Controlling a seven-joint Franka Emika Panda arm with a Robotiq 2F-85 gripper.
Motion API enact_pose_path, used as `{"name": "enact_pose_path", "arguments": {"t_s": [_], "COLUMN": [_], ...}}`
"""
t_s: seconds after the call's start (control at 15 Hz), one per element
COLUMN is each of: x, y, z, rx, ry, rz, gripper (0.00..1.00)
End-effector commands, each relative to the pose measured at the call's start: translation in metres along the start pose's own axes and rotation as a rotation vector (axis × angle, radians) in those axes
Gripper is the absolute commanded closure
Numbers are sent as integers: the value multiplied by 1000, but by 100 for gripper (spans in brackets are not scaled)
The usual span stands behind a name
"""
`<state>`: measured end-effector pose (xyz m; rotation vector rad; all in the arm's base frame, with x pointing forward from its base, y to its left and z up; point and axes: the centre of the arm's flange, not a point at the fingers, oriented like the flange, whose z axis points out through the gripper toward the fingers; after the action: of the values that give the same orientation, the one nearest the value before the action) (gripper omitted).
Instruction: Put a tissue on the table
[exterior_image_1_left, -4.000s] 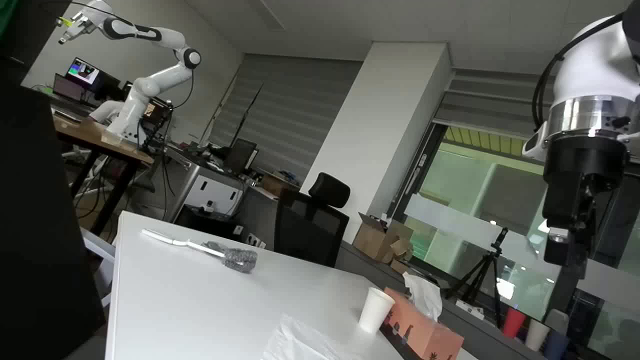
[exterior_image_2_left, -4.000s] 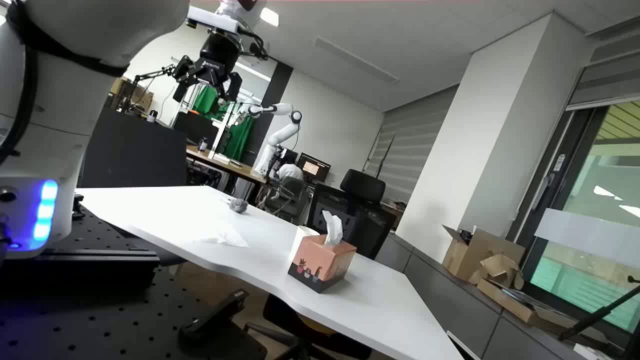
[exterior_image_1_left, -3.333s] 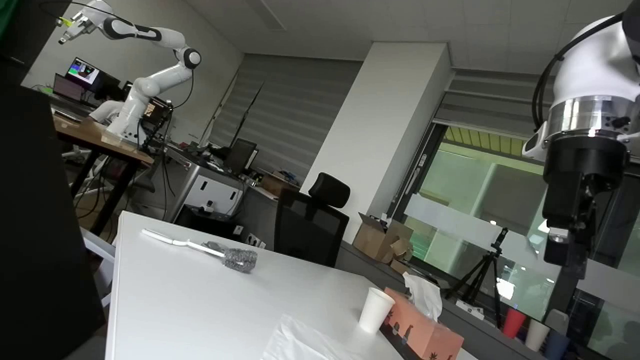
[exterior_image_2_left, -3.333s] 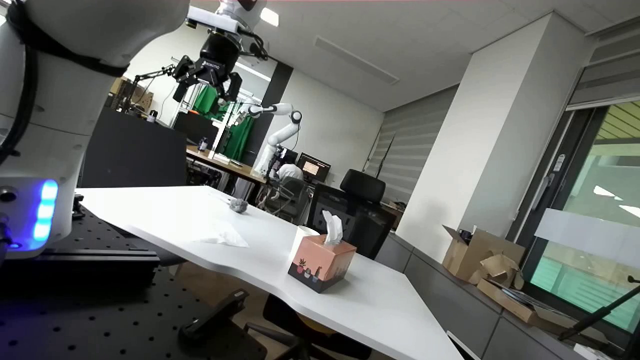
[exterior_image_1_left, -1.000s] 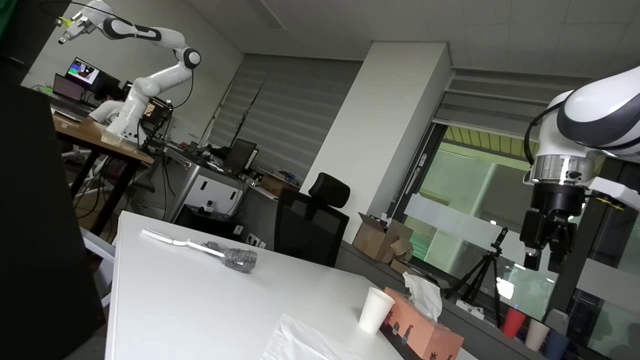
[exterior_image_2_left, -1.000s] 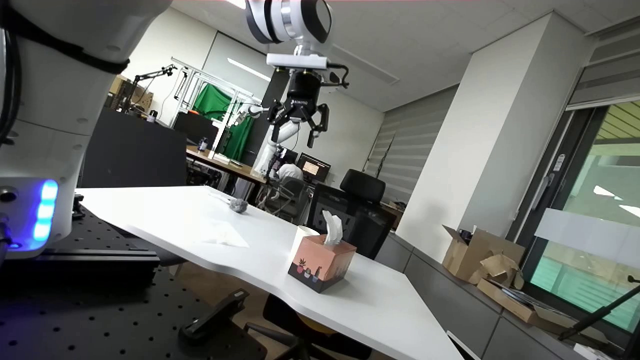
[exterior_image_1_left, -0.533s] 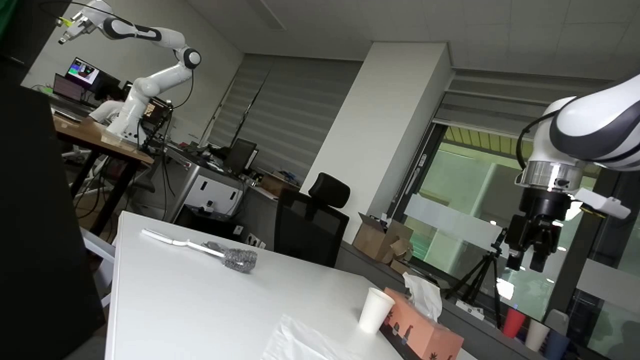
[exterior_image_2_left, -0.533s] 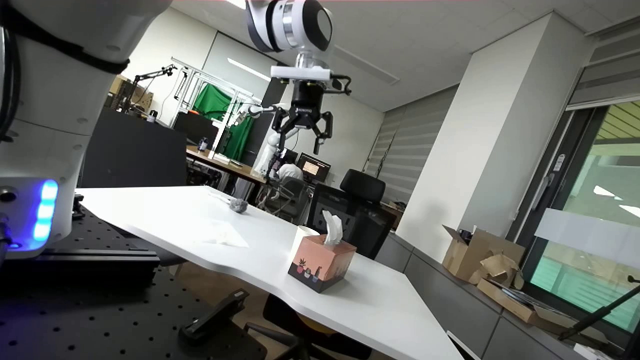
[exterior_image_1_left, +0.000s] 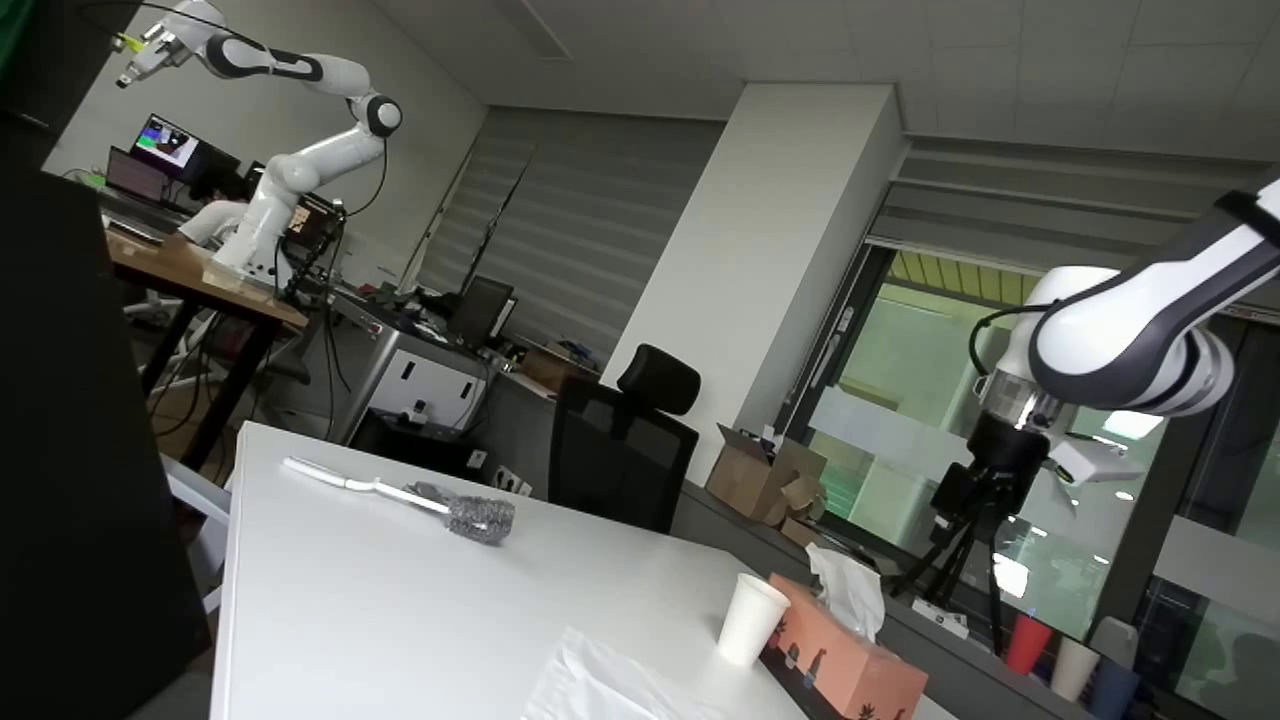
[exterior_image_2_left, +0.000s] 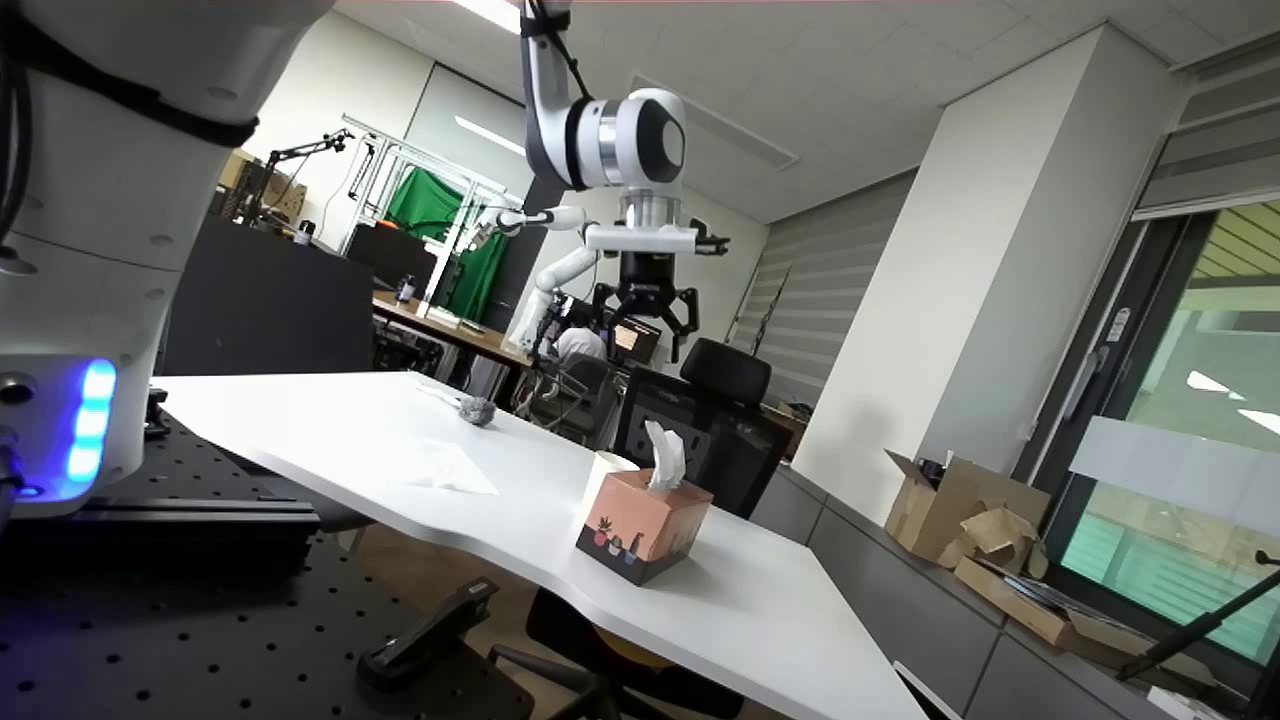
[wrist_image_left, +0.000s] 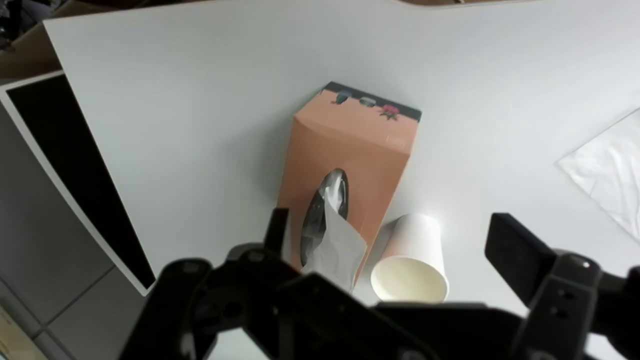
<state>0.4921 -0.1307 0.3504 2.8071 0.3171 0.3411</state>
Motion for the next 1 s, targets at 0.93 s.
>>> {"name": "enact_pose_path", "arguments": {"t_s": [0.93], "x": [65], "y": [21], "z": [62], "rx": [-57], "ry": [31], "rz": [-6], "gripper": [0]}}
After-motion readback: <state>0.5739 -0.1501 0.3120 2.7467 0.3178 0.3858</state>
